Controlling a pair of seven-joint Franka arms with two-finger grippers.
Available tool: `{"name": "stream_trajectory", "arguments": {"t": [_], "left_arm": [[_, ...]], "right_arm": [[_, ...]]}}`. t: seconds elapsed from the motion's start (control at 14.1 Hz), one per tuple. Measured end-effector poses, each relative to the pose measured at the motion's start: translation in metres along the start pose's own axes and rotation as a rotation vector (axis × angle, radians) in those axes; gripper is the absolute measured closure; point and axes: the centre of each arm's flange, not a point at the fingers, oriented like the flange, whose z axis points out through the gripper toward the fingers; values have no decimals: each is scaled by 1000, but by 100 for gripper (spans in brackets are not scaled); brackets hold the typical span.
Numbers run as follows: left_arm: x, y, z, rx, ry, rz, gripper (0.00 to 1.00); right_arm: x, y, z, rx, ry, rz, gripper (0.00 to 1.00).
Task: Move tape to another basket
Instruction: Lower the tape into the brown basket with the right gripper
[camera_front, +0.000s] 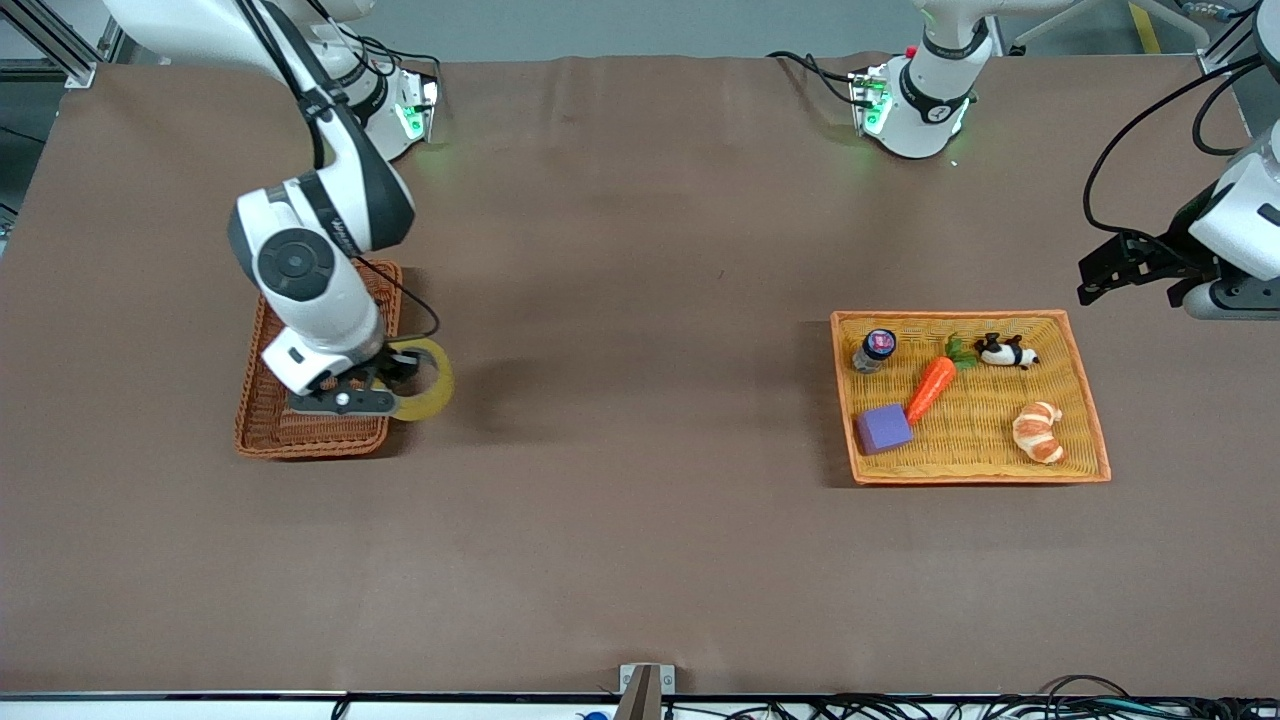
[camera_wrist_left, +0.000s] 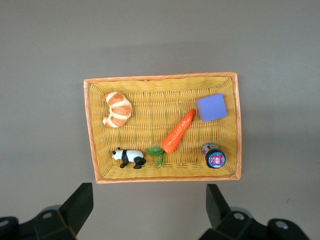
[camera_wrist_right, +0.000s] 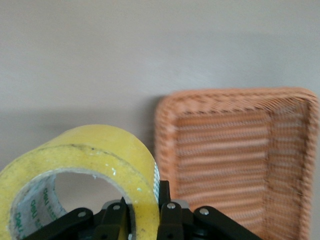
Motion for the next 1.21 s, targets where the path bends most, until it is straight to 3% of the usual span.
{"name": "stream_trajectory", "arguments": {"t": [0.28,0.57,1.21], "left_arm": [[0,8,3,1,-6,15,0],[1,7,3,-8,-1,11,0],[5,11,8,-10,22,17,0]], "right_arm": [[-14,88,37,-22,-29,-37,79],[-32,149,81,-1,-1,-67,79],[-74,139,124,58,-79,-72,79]]}}
